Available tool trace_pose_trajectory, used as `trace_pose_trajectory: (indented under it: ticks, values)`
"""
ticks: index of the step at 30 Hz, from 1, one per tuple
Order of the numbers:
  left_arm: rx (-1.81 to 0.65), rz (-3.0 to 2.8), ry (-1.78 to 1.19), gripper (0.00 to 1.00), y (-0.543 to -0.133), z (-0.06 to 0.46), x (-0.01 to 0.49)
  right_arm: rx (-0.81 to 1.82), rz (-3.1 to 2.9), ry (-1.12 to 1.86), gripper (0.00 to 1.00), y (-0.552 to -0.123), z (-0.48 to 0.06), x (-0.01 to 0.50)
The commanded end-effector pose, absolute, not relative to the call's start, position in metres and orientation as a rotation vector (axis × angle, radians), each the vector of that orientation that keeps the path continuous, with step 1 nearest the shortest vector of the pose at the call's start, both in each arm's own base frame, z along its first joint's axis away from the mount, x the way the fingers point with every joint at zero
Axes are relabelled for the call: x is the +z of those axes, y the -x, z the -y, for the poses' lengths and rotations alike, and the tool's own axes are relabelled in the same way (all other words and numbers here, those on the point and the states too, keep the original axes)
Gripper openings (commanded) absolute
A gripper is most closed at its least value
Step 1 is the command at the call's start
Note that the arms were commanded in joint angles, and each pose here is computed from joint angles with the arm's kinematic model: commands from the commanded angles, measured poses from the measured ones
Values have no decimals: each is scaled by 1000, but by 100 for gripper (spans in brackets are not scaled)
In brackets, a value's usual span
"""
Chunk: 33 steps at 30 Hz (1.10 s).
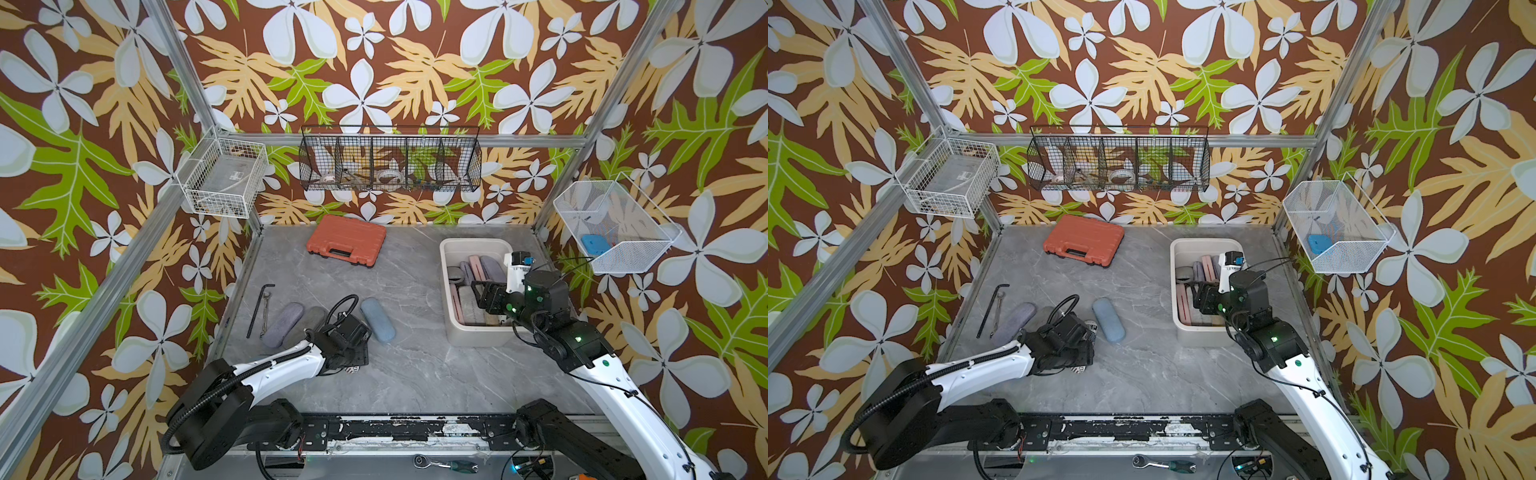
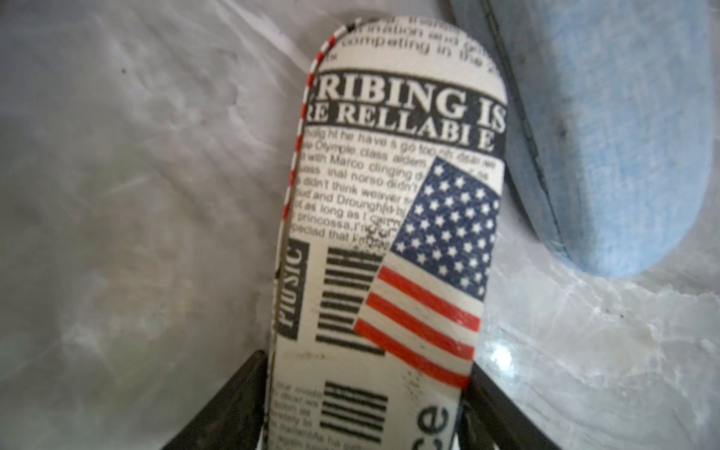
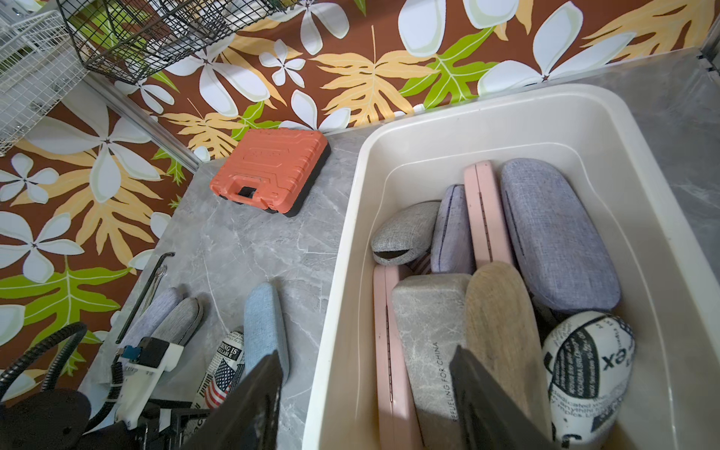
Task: Put the glasses cases into the storage boxes
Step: Pick up the glasses case at the center of the board.
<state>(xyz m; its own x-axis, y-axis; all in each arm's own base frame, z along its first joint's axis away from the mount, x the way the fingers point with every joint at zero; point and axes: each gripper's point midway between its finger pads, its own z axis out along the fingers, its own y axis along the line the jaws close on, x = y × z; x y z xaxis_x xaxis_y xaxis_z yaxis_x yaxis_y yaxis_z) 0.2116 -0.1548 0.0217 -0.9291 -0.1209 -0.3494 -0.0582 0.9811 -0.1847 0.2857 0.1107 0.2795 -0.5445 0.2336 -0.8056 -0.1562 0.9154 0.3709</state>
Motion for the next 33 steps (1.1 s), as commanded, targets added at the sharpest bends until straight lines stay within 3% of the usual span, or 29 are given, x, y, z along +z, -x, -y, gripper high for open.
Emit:
trace_pose_trajectory:
  ticks: [1,7,15,26,33]
  values:
    - [-119,-2801,113,69,-206,141,12,519,-2069,-59,67,-283,-111,288]
    - [-55,-2801,125,53,-200,128,13,541,-2064,-53,65,-283,-114,294]
    - [-206,-2713,119,52,-215,147,51,633,-2058,-39,64,-285,-128,303]
    - [-881,-2187,2,47,-248,219,193,966,-1952,24,69,-280,-188,340]
    - [-1031,-1961,-57,46,-253,247,248,1041,-1996,133,74,-281,-262,339]
